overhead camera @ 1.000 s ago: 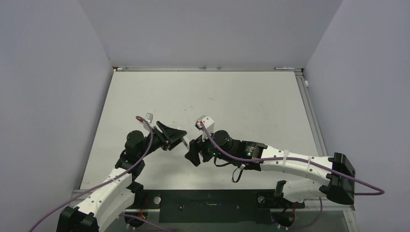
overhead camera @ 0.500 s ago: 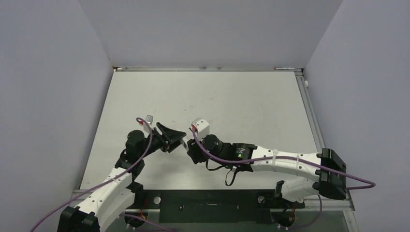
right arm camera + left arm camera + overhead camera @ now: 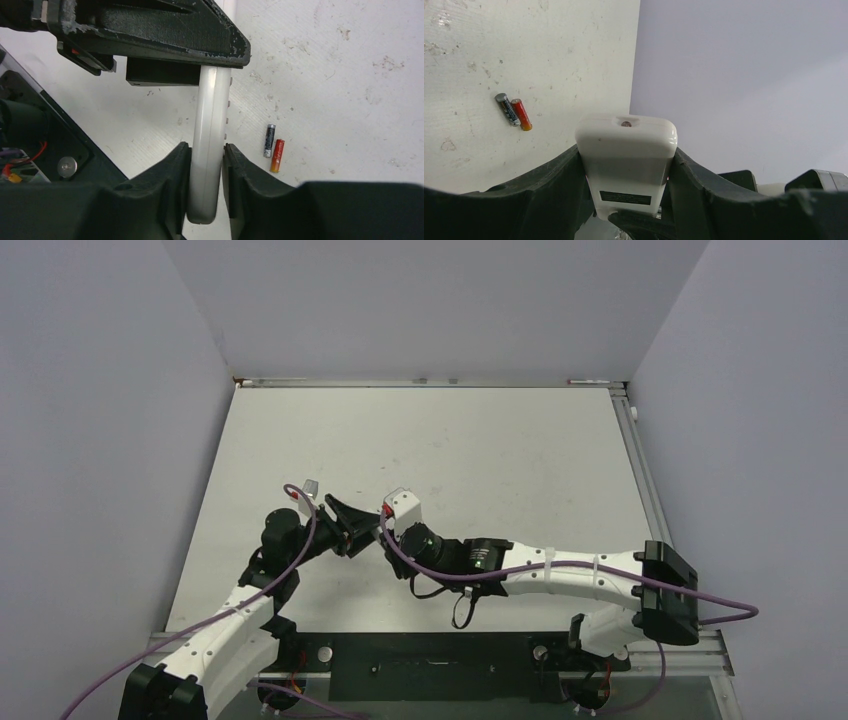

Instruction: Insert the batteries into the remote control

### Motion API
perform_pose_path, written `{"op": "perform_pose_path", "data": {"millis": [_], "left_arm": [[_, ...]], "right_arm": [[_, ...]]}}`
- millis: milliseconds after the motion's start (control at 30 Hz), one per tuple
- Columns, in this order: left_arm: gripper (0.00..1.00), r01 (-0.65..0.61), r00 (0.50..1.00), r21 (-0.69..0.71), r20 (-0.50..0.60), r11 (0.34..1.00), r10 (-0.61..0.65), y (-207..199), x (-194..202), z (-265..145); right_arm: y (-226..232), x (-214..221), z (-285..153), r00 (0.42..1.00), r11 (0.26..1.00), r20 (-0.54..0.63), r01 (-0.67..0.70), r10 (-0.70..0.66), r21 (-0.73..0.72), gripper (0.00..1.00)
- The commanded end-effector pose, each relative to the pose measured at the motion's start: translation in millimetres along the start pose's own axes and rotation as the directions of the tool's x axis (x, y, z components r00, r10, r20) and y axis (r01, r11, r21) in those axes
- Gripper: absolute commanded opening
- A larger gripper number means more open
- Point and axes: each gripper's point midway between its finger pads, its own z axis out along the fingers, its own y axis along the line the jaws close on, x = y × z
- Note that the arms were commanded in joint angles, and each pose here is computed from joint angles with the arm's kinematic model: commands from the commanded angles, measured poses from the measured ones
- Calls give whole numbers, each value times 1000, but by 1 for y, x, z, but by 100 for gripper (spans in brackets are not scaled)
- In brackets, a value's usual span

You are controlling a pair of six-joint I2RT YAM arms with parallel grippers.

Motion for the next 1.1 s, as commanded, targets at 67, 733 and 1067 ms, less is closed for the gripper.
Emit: {"op": "perform_pose_path", "data": {"millis": [67, 733, 1067], "left_arm": [[0, -17, 1000, 48, -8, 999, 18, -19, -1, -2], [94, -99, 994, 84, -43, 992, 102, -17, 4, -2], [97, -206, 969, 146, -108, 968, 223, -23, 13, -1]], "right_arm": [[2, -20, -4, 999, 999, 47, 10, -13, 53, 9], [-44, -19, -18, 998, 998, 17, -63, 63, 22, 9], [-71, -21, -45, 988, 973, -42, -152, 147, -172, 8]]}}
